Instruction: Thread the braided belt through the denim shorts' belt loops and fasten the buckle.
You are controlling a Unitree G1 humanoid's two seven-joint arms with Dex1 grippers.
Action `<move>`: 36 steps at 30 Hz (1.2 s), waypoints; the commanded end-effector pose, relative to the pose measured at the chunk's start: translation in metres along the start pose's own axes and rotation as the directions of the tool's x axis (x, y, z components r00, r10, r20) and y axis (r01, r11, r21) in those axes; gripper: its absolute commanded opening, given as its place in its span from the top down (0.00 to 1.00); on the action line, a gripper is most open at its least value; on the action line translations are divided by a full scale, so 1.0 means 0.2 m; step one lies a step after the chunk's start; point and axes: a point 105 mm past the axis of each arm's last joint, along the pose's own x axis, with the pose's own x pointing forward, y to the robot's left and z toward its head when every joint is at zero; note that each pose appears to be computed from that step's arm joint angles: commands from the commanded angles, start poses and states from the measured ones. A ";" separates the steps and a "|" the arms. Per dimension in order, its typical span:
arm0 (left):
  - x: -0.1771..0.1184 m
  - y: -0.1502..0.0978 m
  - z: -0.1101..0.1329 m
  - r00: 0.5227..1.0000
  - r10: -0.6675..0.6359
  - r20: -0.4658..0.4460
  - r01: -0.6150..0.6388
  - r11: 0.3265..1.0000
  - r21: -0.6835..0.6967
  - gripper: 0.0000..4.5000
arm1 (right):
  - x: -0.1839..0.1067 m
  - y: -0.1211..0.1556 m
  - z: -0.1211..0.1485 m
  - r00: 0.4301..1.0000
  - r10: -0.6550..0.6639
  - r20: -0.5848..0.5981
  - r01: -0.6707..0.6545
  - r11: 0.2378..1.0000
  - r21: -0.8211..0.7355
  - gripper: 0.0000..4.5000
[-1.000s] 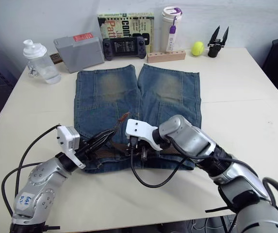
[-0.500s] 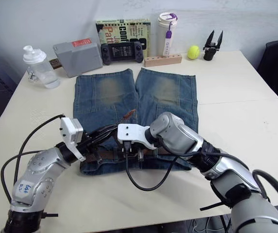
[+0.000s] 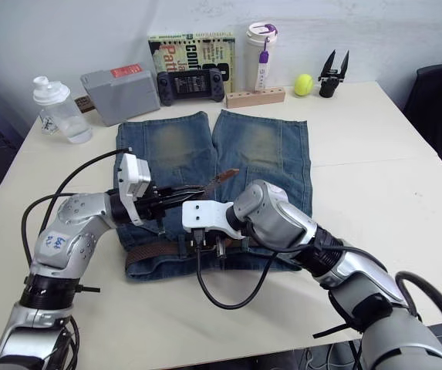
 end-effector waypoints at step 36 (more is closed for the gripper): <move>0.07 0.07 0.33 0.990 -0.042 0.133 -0.001 0.951 0.309 1.00 | 0.21 0.20 -0.19 0.994 0.107 -0.010 -0.104 0.979 0.173 0.98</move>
